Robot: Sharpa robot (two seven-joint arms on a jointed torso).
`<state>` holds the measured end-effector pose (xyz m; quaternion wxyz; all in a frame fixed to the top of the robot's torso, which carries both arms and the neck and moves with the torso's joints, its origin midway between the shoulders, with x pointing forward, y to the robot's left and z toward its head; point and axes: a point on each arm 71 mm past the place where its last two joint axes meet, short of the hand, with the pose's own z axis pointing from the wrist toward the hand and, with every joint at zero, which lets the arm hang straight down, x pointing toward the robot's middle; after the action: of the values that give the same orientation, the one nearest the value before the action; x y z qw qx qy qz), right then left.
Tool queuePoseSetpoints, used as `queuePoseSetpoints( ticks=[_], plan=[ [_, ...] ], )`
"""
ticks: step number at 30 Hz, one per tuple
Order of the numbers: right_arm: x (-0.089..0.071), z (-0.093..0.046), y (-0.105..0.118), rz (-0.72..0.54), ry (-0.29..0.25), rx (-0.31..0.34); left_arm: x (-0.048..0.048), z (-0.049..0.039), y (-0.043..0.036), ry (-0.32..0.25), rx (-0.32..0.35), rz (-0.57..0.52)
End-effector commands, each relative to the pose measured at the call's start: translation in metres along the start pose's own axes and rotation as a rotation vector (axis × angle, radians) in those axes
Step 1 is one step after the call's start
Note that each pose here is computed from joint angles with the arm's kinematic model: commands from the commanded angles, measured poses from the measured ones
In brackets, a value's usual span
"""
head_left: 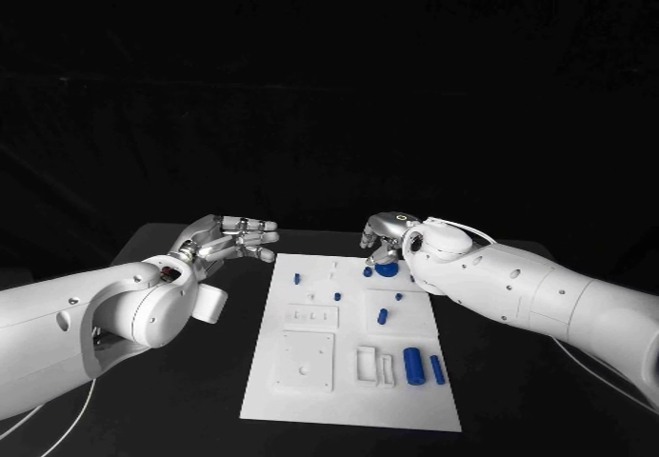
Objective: Assemble the parts on the task board
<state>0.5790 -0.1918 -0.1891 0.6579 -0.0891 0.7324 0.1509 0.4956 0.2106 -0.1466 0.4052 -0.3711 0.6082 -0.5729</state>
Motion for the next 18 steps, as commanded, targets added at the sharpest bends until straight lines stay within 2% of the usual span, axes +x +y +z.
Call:
queuePoseSetpoints(
  ticks=[1, 18],
  plan=[
    [0.0023, 0.0012, -0.0023, -0.068, 0.028, 0.040, 0.0032, -0.0001, -0.0039, 0.024, 0.008, -0.002],
    [0.0117, 0.0012, -0.0030, -0.088, 0.103, 0.050, 0.0033, 0.0001, -0.0072, 0.033, 0.010, -0.003]
  ],
)
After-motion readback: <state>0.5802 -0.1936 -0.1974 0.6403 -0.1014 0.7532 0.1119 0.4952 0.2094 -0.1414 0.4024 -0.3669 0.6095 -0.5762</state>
